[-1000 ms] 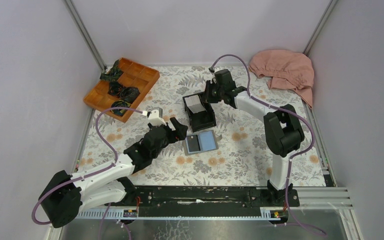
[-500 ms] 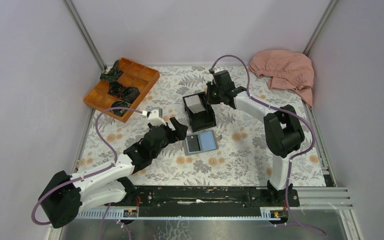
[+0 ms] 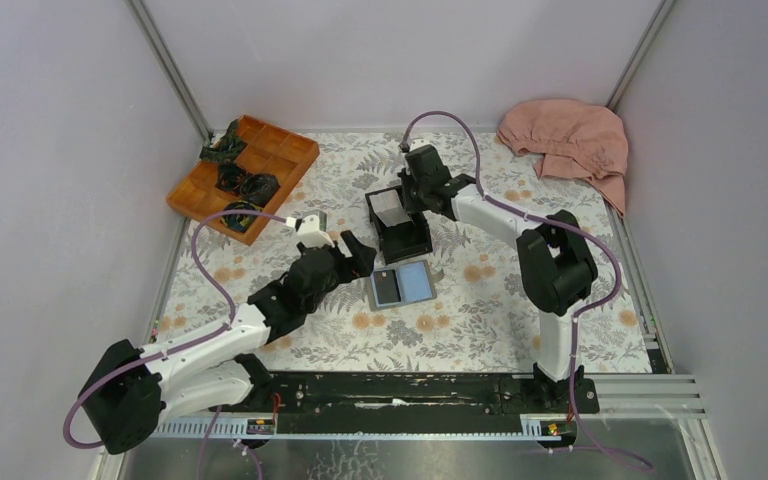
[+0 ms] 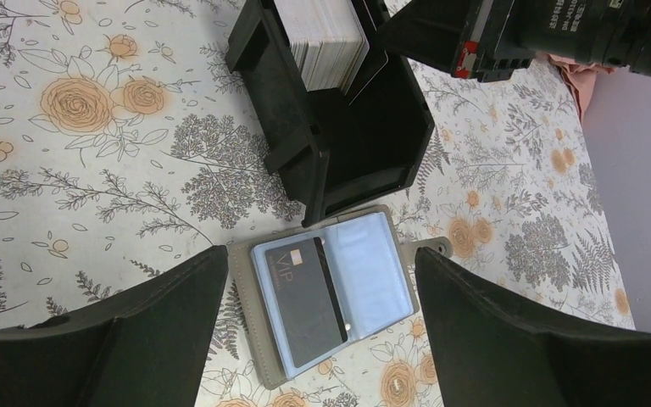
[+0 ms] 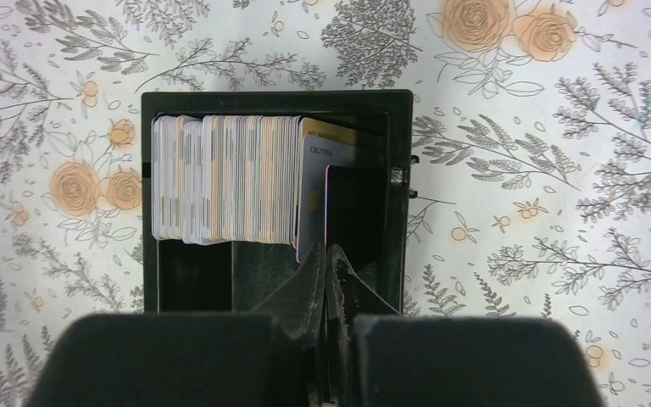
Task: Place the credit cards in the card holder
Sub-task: Pick up the credit card from the storage box.
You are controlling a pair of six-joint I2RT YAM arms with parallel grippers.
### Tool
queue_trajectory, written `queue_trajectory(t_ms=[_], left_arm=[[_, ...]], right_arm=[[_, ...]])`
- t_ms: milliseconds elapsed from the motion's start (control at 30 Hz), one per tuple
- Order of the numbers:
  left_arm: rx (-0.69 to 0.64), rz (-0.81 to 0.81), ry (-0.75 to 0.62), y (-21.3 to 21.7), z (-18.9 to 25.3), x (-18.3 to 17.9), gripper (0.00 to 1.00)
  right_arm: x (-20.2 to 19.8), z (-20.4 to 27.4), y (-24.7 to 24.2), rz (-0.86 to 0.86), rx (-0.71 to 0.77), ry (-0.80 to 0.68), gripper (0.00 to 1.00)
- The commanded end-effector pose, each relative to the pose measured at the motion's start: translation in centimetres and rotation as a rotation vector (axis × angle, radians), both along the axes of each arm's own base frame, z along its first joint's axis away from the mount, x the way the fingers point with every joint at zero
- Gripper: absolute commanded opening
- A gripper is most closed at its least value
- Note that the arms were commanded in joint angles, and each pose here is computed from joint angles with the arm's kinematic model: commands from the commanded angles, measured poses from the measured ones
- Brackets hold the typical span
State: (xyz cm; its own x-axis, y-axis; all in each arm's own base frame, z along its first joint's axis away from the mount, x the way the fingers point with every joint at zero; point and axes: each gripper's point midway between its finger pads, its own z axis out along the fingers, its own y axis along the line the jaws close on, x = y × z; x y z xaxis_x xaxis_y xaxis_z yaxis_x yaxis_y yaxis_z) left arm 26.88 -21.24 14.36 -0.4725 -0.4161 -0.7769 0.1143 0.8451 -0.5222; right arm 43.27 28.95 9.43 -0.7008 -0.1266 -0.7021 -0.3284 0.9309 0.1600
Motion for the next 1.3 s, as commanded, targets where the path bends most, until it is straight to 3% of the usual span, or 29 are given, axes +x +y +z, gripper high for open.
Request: queue_trajectory(t_ms=[0,467,1067,1167,1267], left_arm=[[0.008,0.045,-0.003,0.5,0.9,0.7,0.87],[-0.005,0.055,0.026,1.1,0.9,-0.1,0.86],[-0.001,0.045,0.033,1.0,0.4,-0.2,0.86],[0.001,0.044,0.033,1.0,0.4,-0.3,0.86],[0.004,0.046,0.034,1.1,0.2,-0.3,0.86]], right_arm=[[0.6,0.9,-1.2,-0.038,-0.108,-0.068,0.00],[-0.7,-1.5,-2.8,-0.071,-0.256,-0.047,0.02],[-0.9,-3.7,-2.3,-0.056,-0.253,0.002,0.11],[-0.9,-4.0,-2.3,-0.055,-0.252,0.006,0.09],[-0.8,-3.8,-2.2,-0.055,-0.252,0.003,0.01]])
